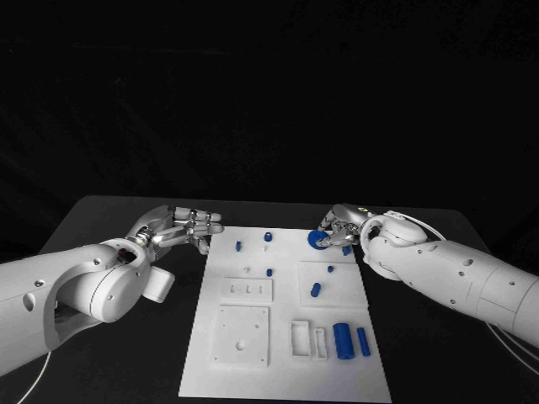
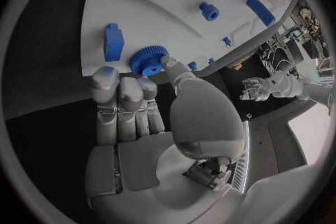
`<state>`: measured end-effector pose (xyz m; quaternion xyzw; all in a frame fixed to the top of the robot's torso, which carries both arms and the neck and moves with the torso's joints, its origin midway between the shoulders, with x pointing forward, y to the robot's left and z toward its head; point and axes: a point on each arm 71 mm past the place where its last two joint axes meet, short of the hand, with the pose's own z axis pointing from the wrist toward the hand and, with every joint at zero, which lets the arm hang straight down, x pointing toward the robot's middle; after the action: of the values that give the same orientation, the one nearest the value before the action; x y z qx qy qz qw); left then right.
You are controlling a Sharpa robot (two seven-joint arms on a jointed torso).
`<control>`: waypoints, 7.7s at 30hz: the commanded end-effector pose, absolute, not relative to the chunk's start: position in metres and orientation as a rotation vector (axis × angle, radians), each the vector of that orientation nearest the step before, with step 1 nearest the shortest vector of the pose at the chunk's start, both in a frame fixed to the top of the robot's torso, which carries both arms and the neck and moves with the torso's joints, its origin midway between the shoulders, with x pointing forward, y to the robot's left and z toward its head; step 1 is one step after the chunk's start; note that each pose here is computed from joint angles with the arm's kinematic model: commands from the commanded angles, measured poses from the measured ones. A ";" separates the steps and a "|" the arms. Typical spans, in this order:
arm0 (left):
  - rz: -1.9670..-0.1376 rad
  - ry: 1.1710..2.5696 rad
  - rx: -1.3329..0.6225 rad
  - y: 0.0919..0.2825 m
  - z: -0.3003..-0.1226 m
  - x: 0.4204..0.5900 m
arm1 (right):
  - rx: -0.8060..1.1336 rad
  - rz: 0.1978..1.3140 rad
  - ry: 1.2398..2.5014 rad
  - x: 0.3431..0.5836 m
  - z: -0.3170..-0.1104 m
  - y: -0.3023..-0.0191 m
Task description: Assemble the parts on the task board
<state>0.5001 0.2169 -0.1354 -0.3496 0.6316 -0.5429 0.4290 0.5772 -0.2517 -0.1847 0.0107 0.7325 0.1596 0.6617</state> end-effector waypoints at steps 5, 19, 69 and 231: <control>-1.371 1.581 -0.859 0.215 -0.134 0.500 | -0.026 0.330 1.674 0.576 -0.188 -0.248; -1.368 1.579 -0.860 0.215 -0.134 0.500 | -0.133 0.271 1.577 0.572 -0.181 -0.237; -1.372 1.579 -0.857 0.213 -0.134 0.499 | -0.295 0.456 1.450 0.539 -0.177 -0.116; -1.335 1.559 -0.866 0.228 -0.139 0.513 | 0.063 0.619 1.613 0.538 -0.192 -0.311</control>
<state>0.5131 0.2312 -0.1396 -0.3577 0.6283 -0.5287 0.4446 0.5388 -0.3131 -0.1900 0.0361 0.7046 0.2503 0.6630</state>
